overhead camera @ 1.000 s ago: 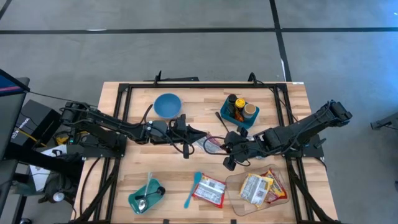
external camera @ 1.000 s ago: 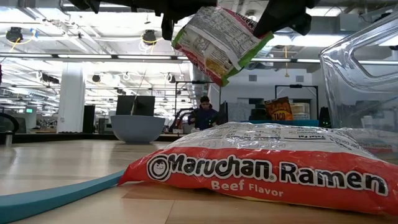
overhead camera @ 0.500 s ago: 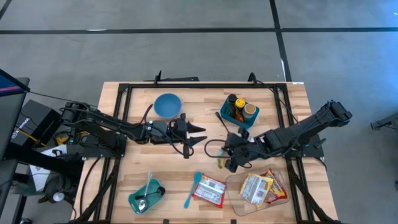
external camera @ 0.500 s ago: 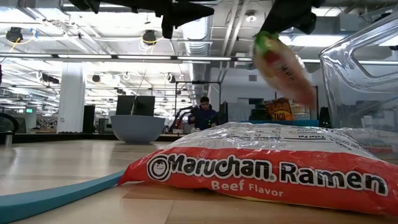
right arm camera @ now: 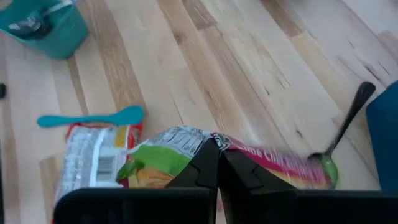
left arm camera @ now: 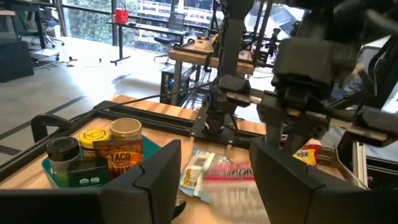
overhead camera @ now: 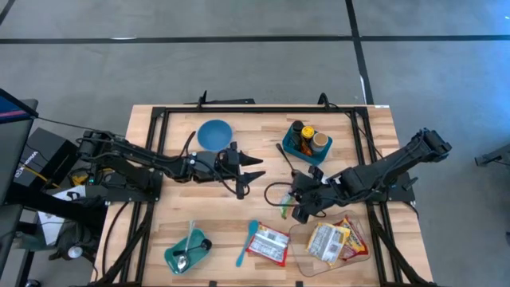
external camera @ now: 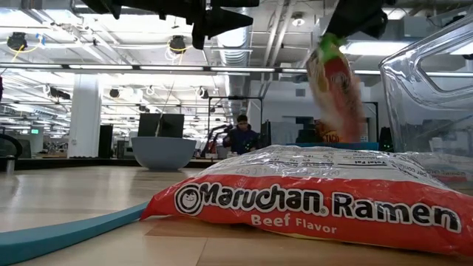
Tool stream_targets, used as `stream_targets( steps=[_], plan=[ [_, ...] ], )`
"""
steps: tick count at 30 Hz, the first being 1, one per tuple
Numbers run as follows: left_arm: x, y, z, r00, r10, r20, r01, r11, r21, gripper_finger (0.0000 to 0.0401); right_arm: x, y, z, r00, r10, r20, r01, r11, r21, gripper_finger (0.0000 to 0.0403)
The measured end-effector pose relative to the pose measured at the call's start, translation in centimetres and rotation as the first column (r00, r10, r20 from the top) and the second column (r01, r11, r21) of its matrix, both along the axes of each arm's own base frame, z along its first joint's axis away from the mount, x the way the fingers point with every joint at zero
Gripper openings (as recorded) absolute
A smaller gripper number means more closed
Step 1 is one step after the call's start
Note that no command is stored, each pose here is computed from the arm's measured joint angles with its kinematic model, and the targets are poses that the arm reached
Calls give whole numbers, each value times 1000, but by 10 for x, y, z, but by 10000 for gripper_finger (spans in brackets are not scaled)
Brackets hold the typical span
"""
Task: Pick & Place Food Item
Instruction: Put the pink green noodle pack into the transparent bin
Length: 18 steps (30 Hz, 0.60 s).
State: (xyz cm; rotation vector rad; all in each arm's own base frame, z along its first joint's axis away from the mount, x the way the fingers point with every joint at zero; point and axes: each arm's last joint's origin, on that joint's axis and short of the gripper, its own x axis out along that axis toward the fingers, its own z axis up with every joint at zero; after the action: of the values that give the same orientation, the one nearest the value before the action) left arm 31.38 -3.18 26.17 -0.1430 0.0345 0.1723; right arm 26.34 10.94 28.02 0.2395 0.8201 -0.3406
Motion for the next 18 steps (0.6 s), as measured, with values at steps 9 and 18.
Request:
stream_targets(
  steps=[9,18],
  plan=[
    [0,0,0,1000,-1,0,1,1000,0,175,-6,14,22,999,46,14,-46,999,-5,0],
    [0,0,0,1000,-2,-1,2,1000,0,174,-26,46,47,985,169,35,-168,986,-14,0]
  ],
)
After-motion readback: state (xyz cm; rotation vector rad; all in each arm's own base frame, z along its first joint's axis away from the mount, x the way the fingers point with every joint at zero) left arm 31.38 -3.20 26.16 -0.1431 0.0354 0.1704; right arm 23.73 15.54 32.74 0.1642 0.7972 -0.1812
